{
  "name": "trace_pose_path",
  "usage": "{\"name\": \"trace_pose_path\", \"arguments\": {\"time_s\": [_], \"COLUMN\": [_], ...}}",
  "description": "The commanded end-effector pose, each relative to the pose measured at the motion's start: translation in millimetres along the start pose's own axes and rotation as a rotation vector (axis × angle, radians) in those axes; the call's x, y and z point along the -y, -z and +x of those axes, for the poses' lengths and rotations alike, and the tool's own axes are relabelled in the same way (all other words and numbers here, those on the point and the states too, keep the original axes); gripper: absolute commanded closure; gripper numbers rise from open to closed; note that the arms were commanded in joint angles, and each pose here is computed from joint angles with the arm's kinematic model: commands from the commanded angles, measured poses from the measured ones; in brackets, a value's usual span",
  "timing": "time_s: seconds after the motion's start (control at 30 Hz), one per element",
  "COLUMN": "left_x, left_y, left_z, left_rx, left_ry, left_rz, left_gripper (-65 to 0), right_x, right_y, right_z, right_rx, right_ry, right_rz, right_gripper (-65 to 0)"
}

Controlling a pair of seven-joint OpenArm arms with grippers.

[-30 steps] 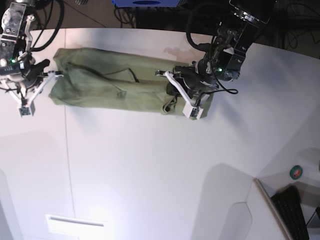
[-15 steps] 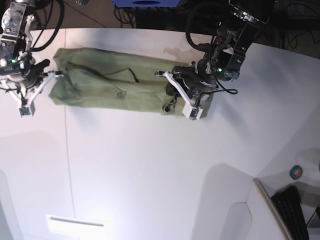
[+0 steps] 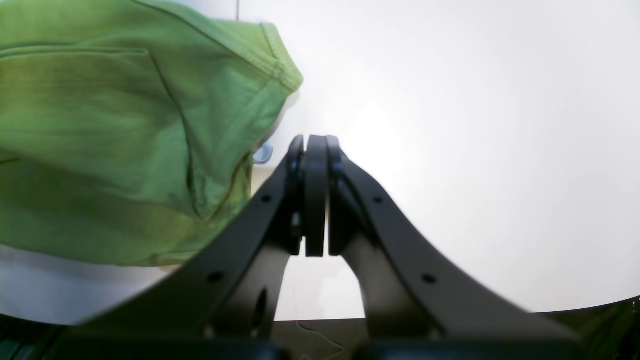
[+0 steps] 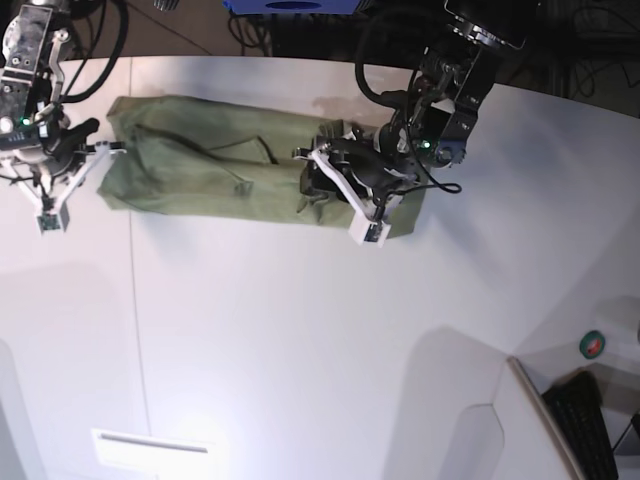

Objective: Layout the t-shirt on the table in an organized manner, then fold the t-shirt properly
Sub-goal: 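Grasp the folded strip end with the left gripper and fold it toward the right gripper, then release the folded end and raise the left gripper away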

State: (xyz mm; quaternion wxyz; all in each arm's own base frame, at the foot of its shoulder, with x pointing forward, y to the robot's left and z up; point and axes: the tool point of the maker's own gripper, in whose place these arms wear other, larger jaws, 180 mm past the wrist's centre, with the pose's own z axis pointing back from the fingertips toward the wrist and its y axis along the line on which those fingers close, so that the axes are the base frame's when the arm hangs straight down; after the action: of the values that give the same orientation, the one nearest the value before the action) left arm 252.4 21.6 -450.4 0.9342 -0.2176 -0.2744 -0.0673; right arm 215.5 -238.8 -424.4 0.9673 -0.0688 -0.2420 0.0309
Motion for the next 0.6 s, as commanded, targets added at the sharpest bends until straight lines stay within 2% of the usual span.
{"name": "trace_pose_path", "arguments": {"time_s": [0.0,0.1,0.17,0.23,0.3,0.43,0.57], "left_x": [13.4,33.2,42.6,43.2,18.8,-72.2,-148.6], "left_y": [0.4,2.4,-2.8,-11.7,-26.8,-65.3,-104.6], "left_z": [16.1,22.3,31.4,42.4,52.9,64.3,51.6], "left_rx": [0.048,0.068,0.097,0.131,0.165,0.229,0.253], "left_ry": [-0.002,-0.002,0.035,0.065,0.087,0.01,-0.092], "left_rz": [-0.035,-0.087,-0.131,-0.136,-0.085,0.115,0.296], "left_gripper": [-35.9,-38.0,-37.4,-36.4,-29.5,-1.5,0.0], "right_x": [5.5,0.2,-3.2,-7.1,-16.8,-69.6,-131.9], "right_y": [-4.4,-4.0,-7.0,-13.4,-23.1,-33.2,-39.2], "right_z": [11.8,11.5,16.1,17.7,27.3,35.6,36.8], "right_rx": [0.04,0.041,0.058,0.074,0.114,0.149,0.164], "right_ry": [-0.008,0.003,0.008,0.006,-0.005,-0.115,-0.226], "right_rz": [-0.013,-0.003,0.001,0.003,0.015,0.125,0.266], "right_gripper": [0.0,0.0,0.0,0.0,0.0,0.0,0.0]}}
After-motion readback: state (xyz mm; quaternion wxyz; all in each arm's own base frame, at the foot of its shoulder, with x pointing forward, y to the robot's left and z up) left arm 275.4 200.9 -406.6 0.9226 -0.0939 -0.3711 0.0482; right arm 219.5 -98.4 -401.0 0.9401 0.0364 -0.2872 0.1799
